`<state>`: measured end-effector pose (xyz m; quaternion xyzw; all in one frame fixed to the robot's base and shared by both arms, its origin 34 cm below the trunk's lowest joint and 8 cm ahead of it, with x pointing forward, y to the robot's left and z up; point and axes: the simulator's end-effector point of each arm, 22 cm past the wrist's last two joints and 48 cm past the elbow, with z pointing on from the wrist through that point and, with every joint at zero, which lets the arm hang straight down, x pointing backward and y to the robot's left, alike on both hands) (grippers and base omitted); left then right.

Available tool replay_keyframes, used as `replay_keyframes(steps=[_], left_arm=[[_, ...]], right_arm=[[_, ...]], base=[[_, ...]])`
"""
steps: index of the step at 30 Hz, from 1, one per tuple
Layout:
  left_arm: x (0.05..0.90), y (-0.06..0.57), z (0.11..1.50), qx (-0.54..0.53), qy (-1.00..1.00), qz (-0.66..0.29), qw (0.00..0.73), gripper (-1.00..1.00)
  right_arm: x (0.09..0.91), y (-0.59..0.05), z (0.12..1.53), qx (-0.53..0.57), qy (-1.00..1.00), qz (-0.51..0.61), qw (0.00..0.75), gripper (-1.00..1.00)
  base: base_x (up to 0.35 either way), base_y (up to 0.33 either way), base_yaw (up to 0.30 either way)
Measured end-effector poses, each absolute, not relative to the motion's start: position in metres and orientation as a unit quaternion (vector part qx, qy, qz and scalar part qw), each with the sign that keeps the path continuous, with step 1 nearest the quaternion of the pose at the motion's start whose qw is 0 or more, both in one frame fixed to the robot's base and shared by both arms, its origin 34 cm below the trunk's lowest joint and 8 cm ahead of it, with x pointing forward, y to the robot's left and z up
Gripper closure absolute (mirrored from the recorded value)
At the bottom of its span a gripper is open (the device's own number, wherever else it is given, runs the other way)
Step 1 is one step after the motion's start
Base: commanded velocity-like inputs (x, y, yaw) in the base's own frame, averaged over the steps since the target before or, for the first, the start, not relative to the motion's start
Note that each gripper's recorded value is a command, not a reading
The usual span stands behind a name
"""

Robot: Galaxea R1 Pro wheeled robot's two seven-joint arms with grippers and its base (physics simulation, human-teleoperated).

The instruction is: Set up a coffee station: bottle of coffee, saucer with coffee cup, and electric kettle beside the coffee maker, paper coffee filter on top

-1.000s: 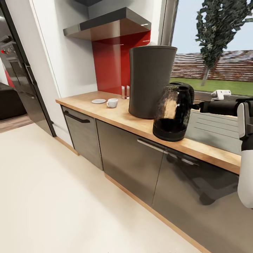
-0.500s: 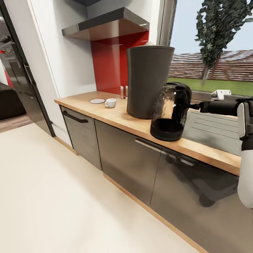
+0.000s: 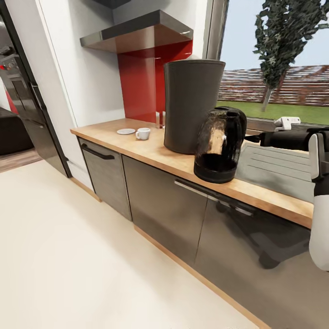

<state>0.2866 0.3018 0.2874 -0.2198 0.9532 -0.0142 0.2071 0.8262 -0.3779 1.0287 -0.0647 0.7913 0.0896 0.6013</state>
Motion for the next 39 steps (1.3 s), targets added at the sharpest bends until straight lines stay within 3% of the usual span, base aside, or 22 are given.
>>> replay_keyframes(steps=[39], left_arm=[[0.2866,0.3018,0.2874,-0.220,0.953,-0.014,0.207,-1.00]], right_arm=[[0.8261,-0.3781,1.0290,-0.064,0.791,0.090,0.602,-1.00]], base=[[-0.009,-0.014,0.000]])
